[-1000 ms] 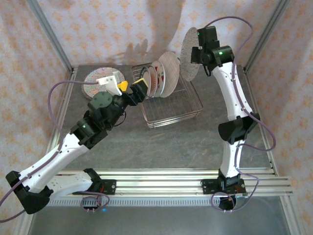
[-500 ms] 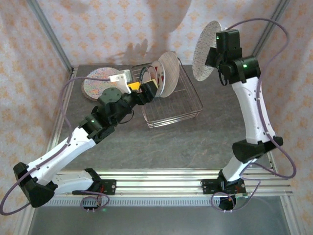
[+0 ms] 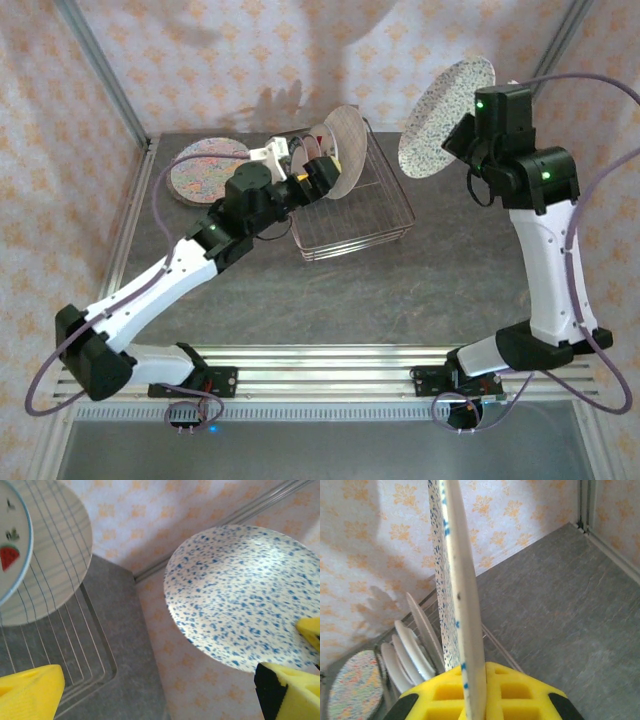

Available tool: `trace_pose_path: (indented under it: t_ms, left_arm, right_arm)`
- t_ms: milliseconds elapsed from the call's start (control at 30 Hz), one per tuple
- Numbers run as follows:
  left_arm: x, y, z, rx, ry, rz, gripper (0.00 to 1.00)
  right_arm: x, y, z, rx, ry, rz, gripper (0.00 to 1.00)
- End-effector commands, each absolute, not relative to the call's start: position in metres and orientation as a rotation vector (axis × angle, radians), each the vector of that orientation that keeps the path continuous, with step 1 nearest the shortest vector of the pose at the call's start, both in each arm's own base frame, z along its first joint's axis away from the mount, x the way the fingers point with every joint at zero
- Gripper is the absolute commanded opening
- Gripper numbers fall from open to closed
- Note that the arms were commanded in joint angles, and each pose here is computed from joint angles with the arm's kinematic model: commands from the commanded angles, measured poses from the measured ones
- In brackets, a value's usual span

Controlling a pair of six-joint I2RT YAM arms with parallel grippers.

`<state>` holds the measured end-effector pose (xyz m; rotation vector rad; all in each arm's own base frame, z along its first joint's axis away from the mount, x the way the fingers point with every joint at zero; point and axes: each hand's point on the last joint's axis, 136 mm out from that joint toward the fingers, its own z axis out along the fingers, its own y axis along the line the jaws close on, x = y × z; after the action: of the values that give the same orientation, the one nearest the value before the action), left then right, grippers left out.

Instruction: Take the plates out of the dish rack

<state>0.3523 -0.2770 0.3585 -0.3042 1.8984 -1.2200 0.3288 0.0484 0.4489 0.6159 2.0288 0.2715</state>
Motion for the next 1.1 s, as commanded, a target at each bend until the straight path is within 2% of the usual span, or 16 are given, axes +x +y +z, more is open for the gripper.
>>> trace_pose_path:
  t_ms: [0, 200, 333, 433, 800, 933, 1067]
  left_arm:
    - [0.351, -0.303, 0.369, -0.369, 1.914, -1.467, 0.95]
    - [0.361, -0.332, 0.363, -0.423, 1.947, -1.639, 0.91]
    - [0.365, -0.348, 0.365, -0.435, 1.945, -1.738, 0.79]
    - [0.367, -0.360, 0.365, -0.441, 1.952, -1.802, 0.76]
    - [0.373, -0.382, 0.341, -0.464, 2.083, -1.822, 0.65]
    - [0.377, -0.392, 0.348, -0.465, 2.058, -1.883, 0.51]
    - [0.380, -0.395, 0.351, -0.467, 2.043, -1.907, 0.44]
  right_arm:
    - [0.309, 0.047, 0.463, 0.750, 1.952, 0.429, 0.00]
    - [0.295, 0.052, 0.459, 0.844, 1.938, 0.568, 0.00]
    - [0.291, 0.057, 0.449, 0.896, 1.942, 0.652, 0.00]
    - [0.290, 0.061, 0.441, 0.929, 1.938, 0.705, 0.00]
    - [0.291, 0.068, 0.430, 0.964, 1.929, 0.800, 0.00]
    - [0.292, 0.069, 0.428, 0.977, 1.920, 0.828, 0.00]
    - [0.295, 0.070, 0.427, 0.988, 1.911, 0.864, 0.00]
